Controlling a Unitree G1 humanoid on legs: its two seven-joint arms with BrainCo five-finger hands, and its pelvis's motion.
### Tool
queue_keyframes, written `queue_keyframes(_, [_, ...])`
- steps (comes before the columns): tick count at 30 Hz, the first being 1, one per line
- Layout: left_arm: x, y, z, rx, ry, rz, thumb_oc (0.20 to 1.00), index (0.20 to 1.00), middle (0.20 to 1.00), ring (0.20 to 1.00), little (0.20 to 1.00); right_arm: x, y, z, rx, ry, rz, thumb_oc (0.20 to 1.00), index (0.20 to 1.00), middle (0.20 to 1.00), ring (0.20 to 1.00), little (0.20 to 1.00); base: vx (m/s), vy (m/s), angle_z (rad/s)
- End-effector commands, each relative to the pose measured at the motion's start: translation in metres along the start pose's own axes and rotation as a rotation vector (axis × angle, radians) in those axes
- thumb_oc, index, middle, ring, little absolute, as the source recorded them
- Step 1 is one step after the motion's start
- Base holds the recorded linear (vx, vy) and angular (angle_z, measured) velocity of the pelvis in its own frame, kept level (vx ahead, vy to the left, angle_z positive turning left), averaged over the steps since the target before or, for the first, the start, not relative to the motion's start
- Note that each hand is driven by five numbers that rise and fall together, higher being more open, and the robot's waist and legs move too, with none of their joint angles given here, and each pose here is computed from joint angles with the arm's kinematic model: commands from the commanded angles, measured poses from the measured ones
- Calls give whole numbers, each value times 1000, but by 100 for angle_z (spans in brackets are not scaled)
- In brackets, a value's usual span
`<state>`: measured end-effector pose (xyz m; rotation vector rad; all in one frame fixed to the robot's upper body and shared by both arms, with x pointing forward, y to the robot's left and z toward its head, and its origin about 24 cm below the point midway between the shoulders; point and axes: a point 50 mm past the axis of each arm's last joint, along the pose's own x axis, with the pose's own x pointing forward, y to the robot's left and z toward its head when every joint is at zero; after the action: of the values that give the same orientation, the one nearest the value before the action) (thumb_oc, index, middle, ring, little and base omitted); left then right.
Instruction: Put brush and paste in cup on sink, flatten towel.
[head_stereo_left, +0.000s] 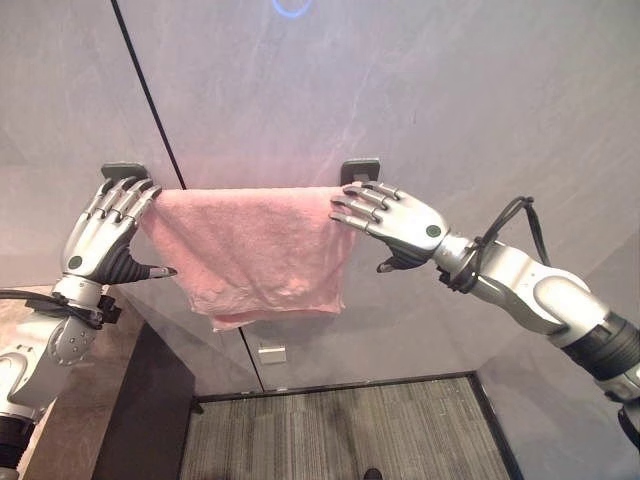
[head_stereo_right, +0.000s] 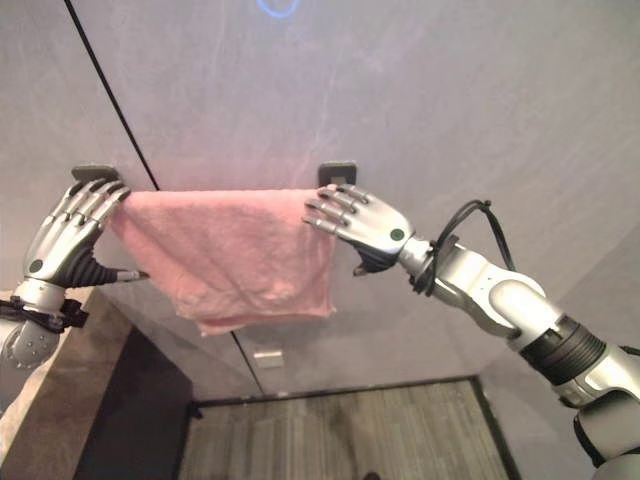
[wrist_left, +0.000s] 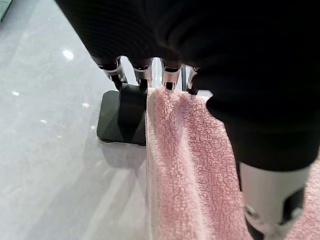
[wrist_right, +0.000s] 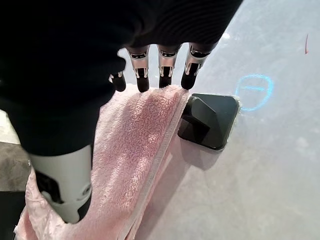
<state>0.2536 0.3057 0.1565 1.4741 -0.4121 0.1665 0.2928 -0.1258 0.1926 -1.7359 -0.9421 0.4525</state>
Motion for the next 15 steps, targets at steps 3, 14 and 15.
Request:
queue_keyframes(3, [-23, -58, -10, -98, 161, -220, 1000, 1000, 1000, 1000, 1000, 21, -52, 4, -23, -2, -313, 1000, 1000, 1000, 1000, 1000, 0, 0, 0])
queue_keyframes(14, [20, -21, 37, -429, 109, 336, 1000, 1000, 1000, 1000, 1000, 34, -99, 17, 317, 65, -904, 1000, 1000, 1000, 1000, 1000, 0, 0, 0])
queue_keyframes(15, [18, -13, 39, -450, 103, 396, 1000, 1000, 1000, 1000, 1000, 23, -99, 15, 317, 84, -941, 1000, 1000, 1000, 1000, 1000, 0, 0, 0])
